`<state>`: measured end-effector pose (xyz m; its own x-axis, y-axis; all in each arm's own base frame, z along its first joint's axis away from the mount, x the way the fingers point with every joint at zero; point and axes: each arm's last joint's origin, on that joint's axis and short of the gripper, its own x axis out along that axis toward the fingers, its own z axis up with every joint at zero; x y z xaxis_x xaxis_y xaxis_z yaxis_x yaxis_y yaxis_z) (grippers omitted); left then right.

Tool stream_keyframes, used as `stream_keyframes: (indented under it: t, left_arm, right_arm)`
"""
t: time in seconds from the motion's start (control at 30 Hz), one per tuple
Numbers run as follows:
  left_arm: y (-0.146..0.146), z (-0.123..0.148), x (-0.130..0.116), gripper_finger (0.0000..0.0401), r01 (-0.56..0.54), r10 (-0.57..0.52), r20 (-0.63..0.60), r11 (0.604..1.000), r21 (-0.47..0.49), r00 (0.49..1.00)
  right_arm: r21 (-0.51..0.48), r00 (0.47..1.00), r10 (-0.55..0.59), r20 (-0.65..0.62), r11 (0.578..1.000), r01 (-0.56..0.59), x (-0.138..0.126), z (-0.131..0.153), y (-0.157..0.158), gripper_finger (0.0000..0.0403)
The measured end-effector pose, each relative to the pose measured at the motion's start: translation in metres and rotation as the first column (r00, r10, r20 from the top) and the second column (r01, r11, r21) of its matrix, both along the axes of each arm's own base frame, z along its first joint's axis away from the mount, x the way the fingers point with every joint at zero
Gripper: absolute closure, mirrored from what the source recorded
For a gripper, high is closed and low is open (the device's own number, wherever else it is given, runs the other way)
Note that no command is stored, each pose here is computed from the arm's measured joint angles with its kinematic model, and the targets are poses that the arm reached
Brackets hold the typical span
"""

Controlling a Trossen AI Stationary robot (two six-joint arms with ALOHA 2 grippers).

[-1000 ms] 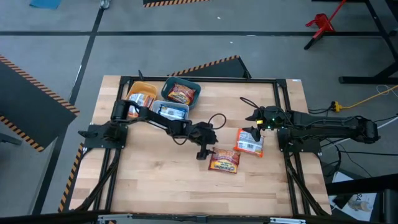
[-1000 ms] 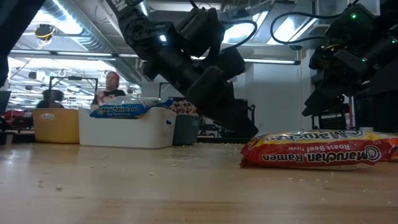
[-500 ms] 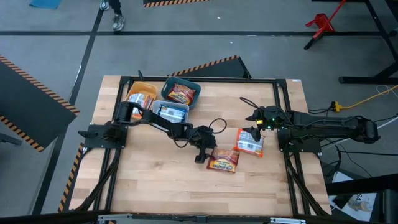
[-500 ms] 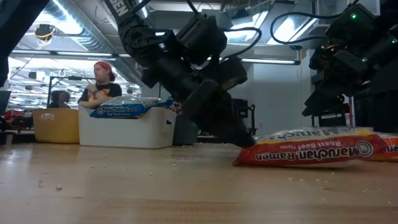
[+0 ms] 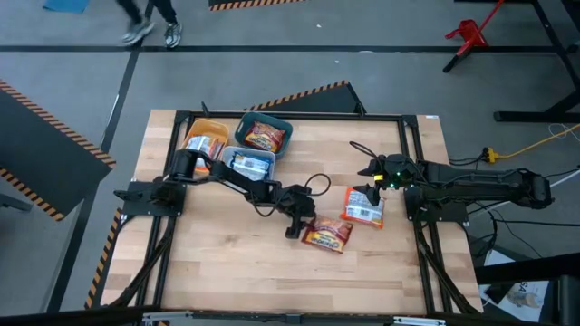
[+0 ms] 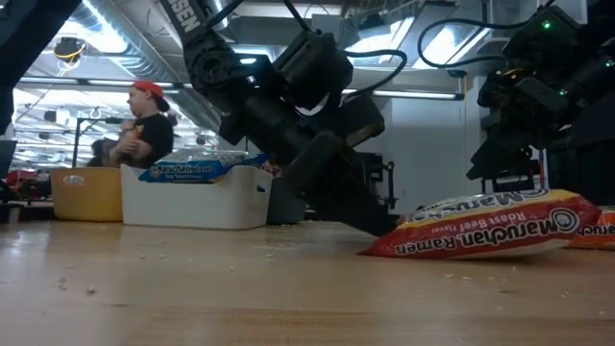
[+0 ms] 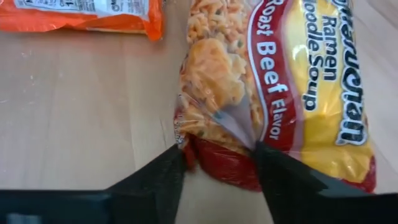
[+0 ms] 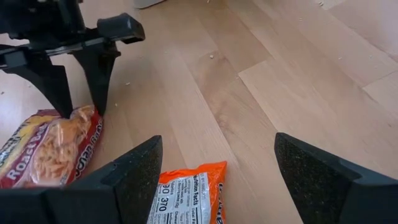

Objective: Sort Maruchan noodles
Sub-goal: Put the red noodle into the blue bin

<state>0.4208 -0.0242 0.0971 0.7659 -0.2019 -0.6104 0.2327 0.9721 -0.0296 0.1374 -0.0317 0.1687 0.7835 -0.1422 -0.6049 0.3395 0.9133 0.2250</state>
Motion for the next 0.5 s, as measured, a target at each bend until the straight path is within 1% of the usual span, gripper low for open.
stream_keyframes:
  t: [0.17,0.37,0.43,0.5]
  left_arm:
    - [-0.0001,-0.0007,0.0001,0.0281,-0.013,0.013,-0.004,1.000,-0.011,1.000]
    - [-0.0014,0.0012,0.0020,0.0375,-0.048,0.049,0.014,0.996,-0.070,0.999]
    - [-0.0016,0.0014,0.0021,0.0393,-0.056,0.057,0.014,0.995,-0.080,0.998]
    - [-0.0016,0.0021,0.0021,0.0394,-0.073,0.074,0.008,0.992,-0.104,0.997]
  right_arm:
    - [0.000,1.000,-0.001,0.000,1.000,0.001,0.0000,0.0000,0.0000,0.0107]
    - [0.000,1.000,-0.004,-0.001,1.000,0.004,0.0000,-0.0001,-0.0001,0.0107]
    - [0.001,1.000,-0.004,-0.001,1.000,0.004,0.0000,-0.0001,-0.0001,0.0107]
    - [0.001,1.000,-0.004,0.000,1.000,0.004,0.0000,0.0000,-0.0001,0.0107]
